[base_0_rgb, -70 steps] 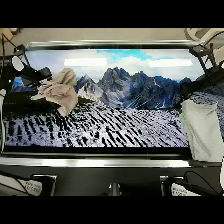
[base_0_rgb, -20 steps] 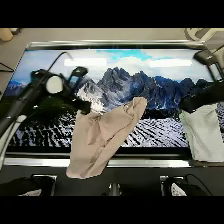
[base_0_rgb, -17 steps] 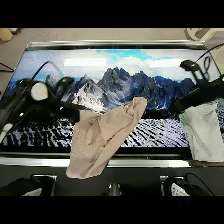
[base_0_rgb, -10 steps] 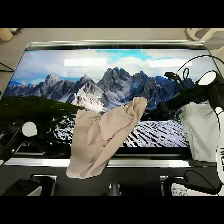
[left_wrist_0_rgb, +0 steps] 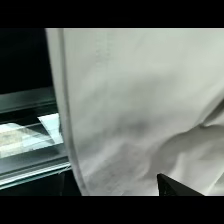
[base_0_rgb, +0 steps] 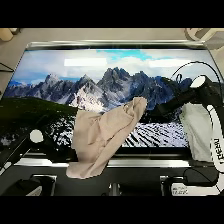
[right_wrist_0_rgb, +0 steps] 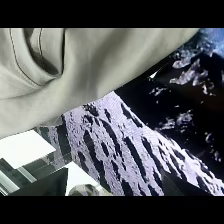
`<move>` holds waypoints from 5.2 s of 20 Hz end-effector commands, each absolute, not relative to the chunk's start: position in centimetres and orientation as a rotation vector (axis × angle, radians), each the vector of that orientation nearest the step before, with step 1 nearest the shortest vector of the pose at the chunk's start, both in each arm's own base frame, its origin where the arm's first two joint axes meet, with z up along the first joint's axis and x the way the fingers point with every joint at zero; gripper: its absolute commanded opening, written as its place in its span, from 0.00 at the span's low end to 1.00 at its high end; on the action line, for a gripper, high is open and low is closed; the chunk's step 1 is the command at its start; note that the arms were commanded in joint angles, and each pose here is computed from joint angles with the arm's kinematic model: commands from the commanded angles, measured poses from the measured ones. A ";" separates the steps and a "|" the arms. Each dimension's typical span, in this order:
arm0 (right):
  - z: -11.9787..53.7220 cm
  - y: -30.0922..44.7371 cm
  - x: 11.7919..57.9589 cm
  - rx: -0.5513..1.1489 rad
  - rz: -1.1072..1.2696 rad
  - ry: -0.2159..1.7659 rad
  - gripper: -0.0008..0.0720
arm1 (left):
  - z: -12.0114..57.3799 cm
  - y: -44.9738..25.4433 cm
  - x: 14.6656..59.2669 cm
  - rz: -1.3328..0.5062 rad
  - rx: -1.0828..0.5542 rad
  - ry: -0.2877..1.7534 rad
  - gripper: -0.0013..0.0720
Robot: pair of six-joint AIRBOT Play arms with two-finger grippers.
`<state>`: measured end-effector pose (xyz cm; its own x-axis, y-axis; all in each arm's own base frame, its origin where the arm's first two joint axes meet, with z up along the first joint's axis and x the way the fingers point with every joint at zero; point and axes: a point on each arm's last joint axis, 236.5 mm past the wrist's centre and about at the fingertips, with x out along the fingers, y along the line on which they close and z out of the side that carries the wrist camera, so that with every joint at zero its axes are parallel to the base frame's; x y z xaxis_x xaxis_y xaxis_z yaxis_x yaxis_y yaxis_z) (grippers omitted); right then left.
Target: Fold the shirts.
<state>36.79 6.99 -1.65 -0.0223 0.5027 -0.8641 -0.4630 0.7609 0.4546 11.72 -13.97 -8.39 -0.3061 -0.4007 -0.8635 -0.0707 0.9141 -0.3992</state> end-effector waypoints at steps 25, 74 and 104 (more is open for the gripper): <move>-8.8 14.1 40.7 0.281 0.649 1.366 0.03 | -5.5 -16.5 16.1 -0.452 -0.424 1.559 0.05; 2.8 10.3 51.7 -0.029 0.608 0.965 0.77 | -5.5 -7.0 37.4 -0.091 -0.371 1.511 0.94; -6.6 -1.6 41.9 0.139 0.560 1.380 0.71 | -10.1 -13.0 23.4 -0.217 -0.665 1.555 0.05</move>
